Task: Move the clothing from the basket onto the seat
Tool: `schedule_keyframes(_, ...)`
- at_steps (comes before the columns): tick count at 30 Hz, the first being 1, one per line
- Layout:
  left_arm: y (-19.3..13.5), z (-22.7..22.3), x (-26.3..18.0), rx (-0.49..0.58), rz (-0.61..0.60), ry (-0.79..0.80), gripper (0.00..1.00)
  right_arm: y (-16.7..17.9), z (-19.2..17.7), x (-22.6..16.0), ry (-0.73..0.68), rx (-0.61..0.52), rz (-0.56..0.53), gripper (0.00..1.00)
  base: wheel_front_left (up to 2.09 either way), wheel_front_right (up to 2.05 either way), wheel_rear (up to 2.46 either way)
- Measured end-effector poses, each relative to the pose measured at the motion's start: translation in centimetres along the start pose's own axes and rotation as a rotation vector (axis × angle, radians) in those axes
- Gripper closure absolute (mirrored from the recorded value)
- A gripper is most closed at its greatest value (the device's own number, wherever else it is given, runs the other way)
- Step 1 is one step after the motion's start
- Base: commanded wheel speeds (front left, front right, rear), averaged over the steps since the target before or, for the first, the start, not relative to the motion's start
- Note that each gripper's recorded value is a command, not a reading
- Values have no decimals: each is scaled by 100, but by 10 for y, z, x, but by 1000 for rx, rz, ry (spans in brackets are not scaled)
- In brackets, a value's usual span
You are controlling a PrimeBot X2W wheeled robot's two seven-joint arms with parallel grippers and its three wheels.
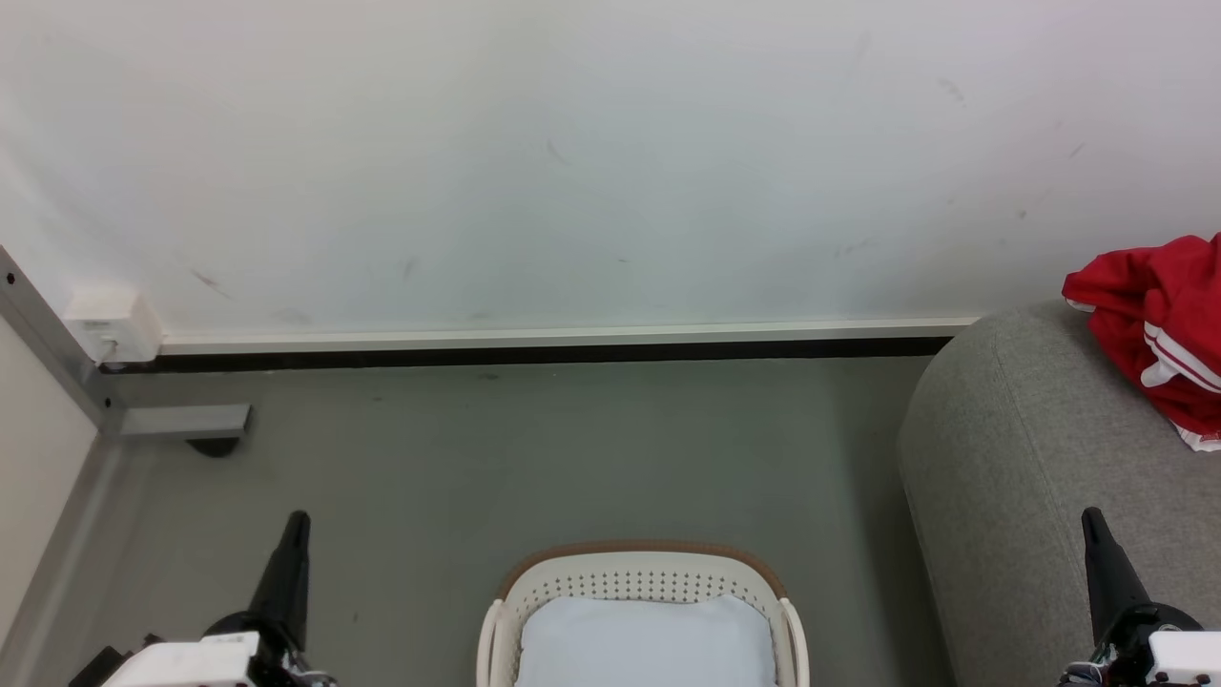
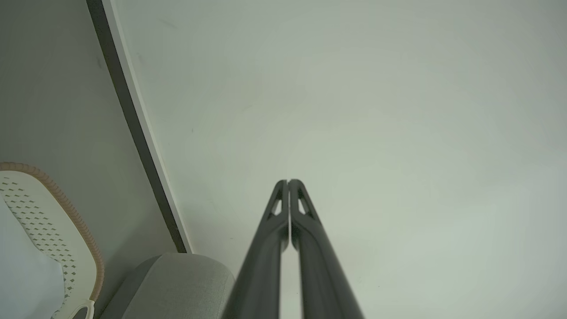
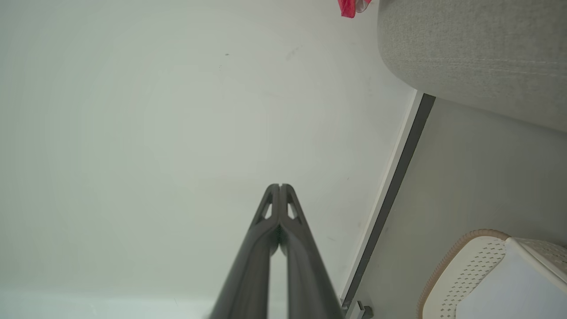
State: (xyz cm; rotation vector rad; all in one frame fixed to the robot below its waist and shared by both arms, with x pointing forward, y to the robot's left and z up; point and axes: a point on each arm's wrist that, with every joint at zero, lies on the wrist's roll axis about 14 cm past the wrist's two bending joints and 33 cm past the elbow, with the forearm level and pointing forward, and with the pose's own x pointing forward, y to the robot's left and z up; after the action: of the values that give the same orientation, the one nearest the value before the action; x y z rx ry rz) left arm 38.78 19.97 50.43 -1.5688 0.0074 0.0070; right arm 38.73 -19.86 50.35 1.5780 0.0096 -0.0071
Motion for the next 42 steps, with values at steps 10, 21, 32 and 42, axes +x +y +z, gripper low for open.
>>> schedule_keyframes(10,0,0,0,0,0,0,100,0,0,0,0,0,0,100,0,0,0)
schedule_keyframes(21,0,0,0,0,0,0,100,0,0,0,0,0,0,100,0,0,0)
schedule_keyframes(32,0,0,0,0,0,0,100,0,0,0,0,0,0,100,0,0,0)
schedule_keyframes(42,0,0,0,0,0,0,100,0,0,0,0,0,0,100,0,0,0)
